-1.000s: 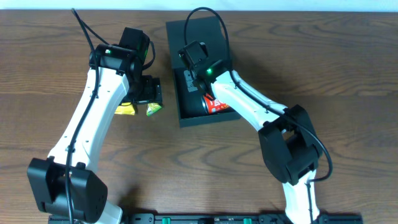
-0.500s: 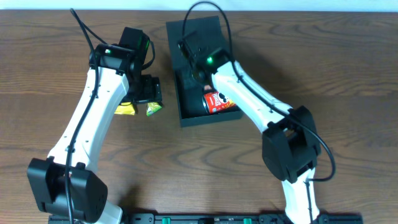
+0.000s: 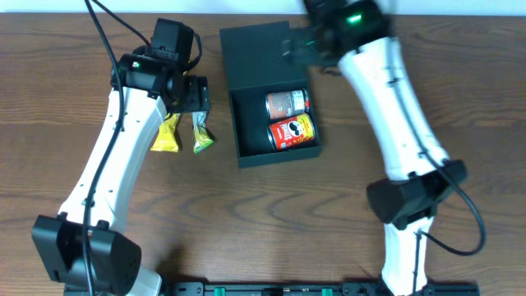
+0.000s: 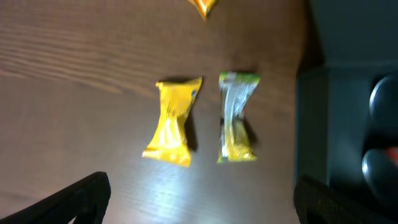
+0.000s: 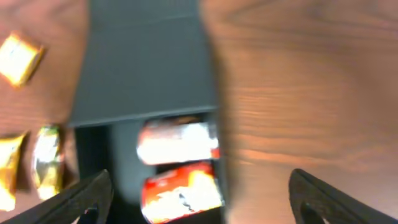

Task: Pack container
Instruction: 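Withdraw the right arm up and away from the box, then lower the left gripper onto the green-and-silver snack packet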

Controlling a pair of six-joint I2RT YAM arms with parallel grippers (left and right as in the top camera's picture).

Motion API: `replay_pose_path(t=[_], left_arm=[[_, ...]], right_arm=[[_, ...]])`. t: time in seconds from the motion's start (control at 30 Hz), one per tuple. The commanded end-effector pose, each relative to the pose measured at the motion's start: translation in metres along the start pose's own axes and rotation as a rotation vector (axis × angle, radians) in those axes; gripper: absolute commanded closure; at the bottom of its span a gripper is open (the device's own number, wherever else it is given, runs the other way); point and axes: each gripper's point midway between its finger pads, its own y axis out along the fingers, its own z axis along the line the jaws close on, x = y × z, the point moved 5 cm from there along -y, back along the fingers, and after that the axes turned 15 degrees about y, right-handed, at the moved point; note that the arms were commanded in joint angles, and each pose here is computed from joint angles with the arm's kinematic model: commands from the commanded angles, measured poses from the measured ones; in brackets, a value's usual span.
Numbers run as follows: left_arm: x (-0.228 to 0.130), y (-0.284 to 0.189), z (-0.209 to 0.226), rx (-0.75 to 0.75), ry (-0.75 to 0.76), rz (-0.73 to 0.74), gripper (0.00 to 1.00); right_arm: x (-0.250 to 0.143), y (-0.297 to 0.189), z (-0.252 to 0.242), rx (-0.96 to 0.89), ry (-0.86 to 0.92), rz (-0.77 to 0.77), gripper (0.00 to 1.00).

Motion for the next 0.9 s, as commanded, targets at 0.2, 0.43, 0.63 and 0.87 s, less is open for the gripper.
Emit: replay_pose_path(t=[0.2,0.43,0.63,0.87], left_arm=[[0.005,0.079,-0.036,-0.153,-0.056,0.120,0.04],[-0.005,0.120,-0.042,-0.129,-0.102,0.218,0.04],[-0.011,0.134,-0.039,-0.079,-0.106,0.253,0.03],[-0.031,0.142,-0.037,-0.032,-0.223,0.322,0.07]], right_arm=[[0.016,-0.009,-0.104,-0.151,0.222,0.151,0.11],[0.021,-0.009,-0.115,-0.160,0.246,0.148,0.11],[0.022,-0.008,-0.111,-0.154,0.257,0.138,0.10],[0.032,-0.007,-0.107,-0.124,0.260,0.089,0.08]])
